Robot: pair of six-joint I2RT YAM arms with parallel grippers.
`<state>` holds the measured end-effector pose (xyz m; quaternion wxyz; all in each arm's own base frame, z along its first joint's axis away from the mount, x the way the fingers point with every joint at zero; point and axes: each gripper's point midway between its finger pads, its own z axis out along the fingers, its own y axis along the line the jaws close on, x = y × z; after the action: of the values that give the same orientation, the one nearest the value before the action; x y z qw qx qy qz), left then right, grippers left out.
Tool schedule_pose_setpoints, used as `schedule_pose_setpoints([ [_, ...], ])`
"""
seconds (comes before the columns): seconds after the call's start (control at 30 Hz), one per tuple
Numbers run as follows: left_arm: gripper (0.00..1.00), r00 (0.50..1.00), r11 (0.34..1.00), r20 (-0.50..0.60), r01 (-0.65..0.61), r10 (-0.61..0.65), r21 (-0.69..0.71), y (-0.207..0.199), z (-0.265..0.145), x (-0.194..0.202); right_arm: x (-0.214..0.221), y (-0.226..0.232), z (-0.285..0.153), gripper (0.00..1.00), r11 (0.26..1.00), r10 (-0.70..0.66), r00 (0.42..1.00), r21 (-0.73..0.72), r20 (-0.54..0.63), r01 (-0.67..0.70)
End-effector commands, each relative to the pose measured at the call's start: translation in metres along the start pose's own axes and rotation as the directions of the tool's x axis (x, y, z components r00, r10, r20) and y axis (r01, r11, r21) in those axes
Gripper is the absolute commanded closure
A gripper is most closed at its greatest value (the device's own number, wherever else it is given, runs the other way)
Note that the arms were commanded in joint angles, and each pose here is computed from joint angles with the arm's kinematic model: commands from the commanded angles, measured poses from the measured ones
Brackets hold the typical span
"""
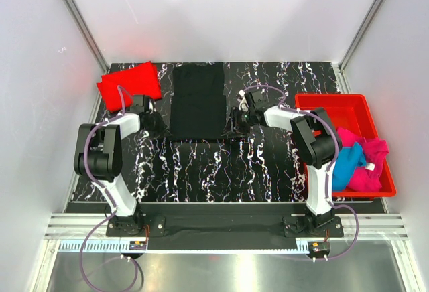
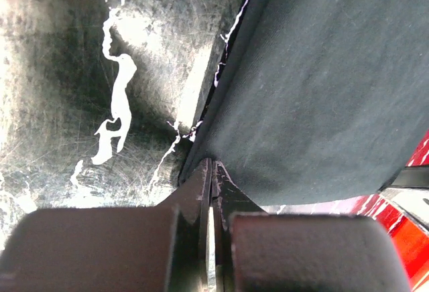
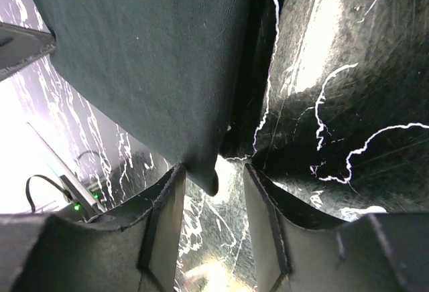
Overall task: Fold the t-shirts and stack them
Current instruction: Fold the tshirt
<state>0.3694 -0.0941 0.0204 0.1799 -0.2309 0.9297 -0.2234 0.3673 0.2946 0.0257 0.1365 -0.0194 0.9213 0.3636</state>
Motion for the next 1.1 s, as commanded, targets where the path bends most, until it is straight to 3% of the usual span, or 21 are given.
schedule_pose_setpoints([
  [0.0, 1.00, 1.000, 0.999, 0.000, 0.030, -0.030, -0.023, 0.008, 0.000, 0.008, -0.006, 0.007, -0.001, 0.53, 1.000, 0.006, 0.999, -0.010, 0.043, -0.005],
  [0.07, 0.95, 0.999, 0.999, -0.003, 0.039, -0.039, -0.035, 0.009, -0.004, 0.009, -0.006, 0.006, 0.000, 0.54, 1.000, 0.020, 0.999, -0.007, 0.046, -0.019],
  [0.1, 0.87, 0.999, 0.998, -0.001, 0.040, -0.041, -0.037, 0.008, -0.006, 0.008, -0.006, 0.007, 0.000, 0.54, 0.999, 0.037, 0.998, 0.000, 0.048, -0.037],
  [0.13, 0.71, 0.999, 0.999, 0.011, 0.038, -0.037, -0.037, 0.005, -0.012, 0.005, -0.005, 0.004, 0.000, 0.55, 0.999, 0.049, 0.998, 0.008, 0.051, -0.049],
  [0.33, 0.56, 0.995, 0.998, 0.096, 0.038, -0.033, -0.049, -0.003, -0.041, -0.016, -0.001, 0.006, 0.003, 0.55, 0.994, 0.104, 0.993, -0.021, 0.051, -0.103],
  [0.5, 0.50, 0.995, 0.998, 0.097, -0.002, 0.009, -0.068, 0.001, -0.045, -0.013, 0.001, 0.008, 0.006, 0.56, 0.992, 0.119, 0.992, -0.037, 0.043, -0.118],
  [0.73, 0.45, 0.997, 0.998, 0.050, 0.048, -0.050, 0.050, -0.002, -0.028, 0.010, 0.012, -0.001, 0.004, 0.55, 0.987, 0.158, 0.987, 0.009, 0.043, -0.158],
  [0.87, 0.46, 0.996, 0.997, 0.043, 0.073, -0.072, -0.011, 0.011, -0.022, 0.013, 0.012, -0.001, 0.008, 0.57, 0.986, 0.168, 0.985, 0.005, 0.038, -0.168],
  [1.07, 0.50, 0.995, 0.995, 0.052, 0.088, -0.086, -0.038, 0.020, -0.018, 0.016, 0.013, -0.005, 0.007, 0.74, 0.985, 0.173, 0.984, 0.020, 0.047, -0.174],
])
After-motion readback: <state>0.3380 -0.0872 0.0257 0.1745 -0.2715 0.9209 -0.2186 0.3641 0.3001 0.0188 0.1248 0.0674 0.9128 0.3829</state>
